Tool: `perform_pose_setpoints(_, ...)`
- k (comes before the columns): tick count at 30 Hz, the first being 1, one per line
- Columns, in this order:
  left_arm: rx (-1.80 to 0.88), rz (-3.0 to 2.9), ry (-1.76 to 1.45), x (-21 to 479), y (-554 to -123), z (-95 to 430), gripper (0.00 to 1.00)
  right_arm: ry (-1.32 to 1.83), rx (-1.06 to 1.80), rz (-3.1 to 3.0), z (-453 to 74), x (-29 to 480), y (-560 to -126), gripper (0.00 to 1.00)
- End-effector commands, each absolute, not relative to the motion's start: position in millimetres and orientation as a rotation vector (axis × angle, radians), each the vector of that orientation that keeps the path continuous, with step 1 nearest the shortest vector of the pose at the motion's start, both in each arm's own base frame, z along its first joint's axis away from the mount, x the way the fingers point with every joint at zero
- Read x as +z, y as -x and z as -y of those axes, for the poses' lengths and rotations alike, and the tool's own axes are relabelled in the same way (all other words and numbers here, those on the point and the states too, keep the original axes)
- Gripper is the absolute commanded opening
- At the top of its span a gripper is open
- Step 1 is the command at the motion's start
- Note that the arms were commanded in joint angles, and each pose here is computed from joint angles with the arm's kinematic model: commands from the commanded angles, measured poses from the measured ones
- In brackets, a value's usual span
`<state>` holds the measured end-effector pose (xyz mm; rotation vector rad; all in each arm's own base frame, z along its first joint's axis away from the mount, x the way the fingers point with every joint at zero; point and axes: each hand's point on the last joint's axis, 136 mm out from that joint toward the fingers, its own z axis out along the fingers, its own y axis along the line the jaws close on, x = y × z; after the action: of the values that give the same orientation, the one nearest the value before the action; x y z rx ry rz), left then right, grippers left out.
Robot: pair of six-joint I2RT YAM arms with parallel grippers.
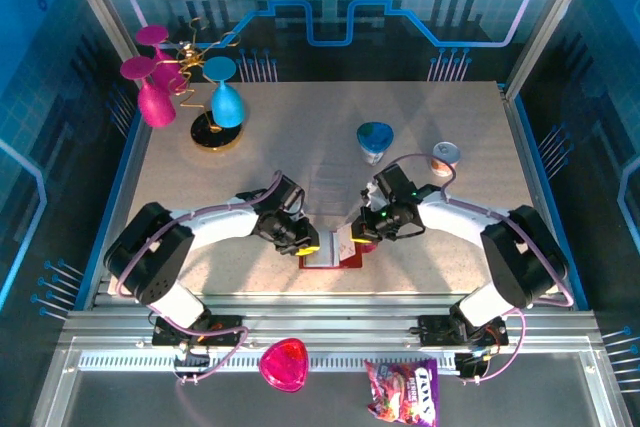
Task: Take the credit cards out of the card holder
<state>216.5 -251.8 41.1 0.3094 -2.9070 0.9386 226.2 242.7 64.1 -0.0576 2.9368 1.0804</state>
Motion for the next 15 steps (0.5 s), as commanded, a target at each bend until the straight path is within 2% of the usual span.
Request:
perform_pose_setpoints(1,0.961,2.955,-0.307,63,-226,246,0.20,0.223,1.044,-2.897,-244,84,-225,0.01)
perform_pose_setpoints(10,1.011,3.049,-0.354,80,-240,227,0.20,0.831,0.618,-2.752,-220,118,-249,0.00)
perform_pose_setpoints(15,1.051,3.081,-0.425,86,-245,212,0.22,1.225,0.546,-2.558,-224,137,-256,0.00)
